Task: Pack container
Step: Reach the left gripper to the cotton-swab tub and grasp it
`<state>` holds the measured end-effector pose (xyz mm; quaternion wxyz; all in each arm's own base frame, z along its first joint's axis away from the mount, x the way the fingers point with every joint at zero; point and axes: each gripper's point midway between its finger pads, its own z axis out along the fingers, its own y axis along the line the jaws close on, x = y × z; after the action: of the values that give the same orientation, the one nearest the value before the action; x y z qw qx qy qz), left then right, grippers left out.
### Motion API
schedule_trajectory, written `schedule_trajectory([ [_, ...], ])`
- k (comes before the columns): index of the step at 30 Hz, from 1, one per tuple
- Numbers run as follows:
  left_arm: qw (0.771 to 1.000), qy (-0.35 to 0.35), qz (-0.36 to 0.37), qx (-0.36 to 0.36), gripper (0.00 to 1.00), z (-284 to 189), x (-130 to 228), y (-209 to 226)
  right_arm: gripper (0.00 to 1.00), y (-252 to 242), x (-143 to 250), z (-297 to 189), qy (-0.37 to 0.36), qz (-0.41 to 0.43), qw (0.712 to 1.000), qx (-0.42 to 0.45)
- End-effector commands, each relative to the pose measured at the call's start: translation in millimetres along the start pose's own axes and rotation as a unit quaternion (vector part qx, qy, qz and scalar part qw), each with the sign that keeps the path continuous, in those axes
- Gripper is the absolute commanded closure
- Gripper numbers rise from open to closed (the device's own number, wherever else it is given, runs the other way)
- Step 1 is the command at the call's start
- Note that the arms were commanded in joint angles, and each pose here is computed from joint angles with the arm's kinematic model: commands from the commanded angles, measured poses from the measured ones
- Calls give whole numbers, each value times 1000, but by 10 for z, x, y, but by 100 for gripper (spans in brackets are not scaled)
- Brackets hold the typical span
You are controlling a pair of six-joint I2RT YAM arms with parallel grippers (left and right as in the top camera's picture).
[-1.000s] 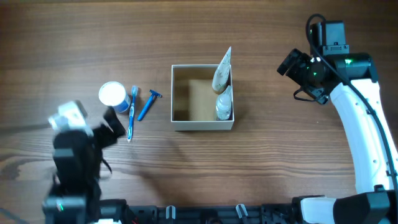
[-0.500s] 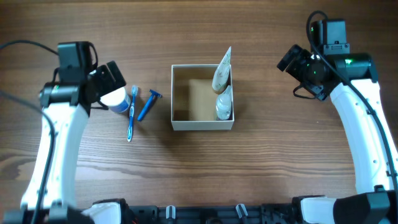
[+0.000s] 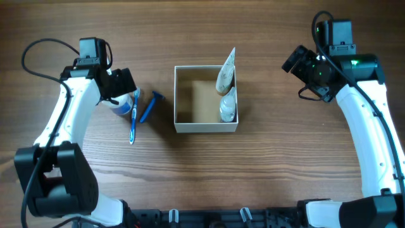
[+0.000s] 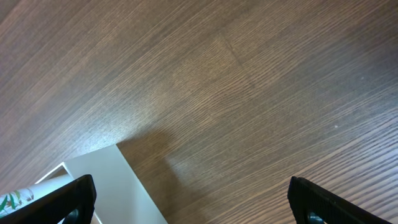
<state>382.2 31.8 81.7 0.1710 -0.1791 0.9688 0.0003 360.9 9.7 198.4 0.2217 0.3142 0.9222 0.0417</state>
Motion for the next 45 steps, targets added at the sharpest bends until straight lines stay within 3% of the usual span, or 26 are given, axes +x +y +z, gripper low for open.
schedule_trajectory([
  [1,1000,30,3,1,14,239,96,15,0,13,-15,0,0,2,1000,-3],
  [8,999,52,1,-11,10,236,201,82,0,12,-15,0,0,2,1000,-3],
  [13,998,54,-2,-13,12,234,211,103,0,13,-15,0,0,2,1000,-3],
  [28,1000,5,-1,-18,1,-180,-117,90,0,13,-15,0,0,2,1000,-3],
  [37,997,8,-10,-81,0,-73,-123,371,0,13,-15,0,0,2,1000,-3],
  [45,999,32,2,-9,1,248,-129,197,0,13,-15,0,0,2,1000,-3],
])
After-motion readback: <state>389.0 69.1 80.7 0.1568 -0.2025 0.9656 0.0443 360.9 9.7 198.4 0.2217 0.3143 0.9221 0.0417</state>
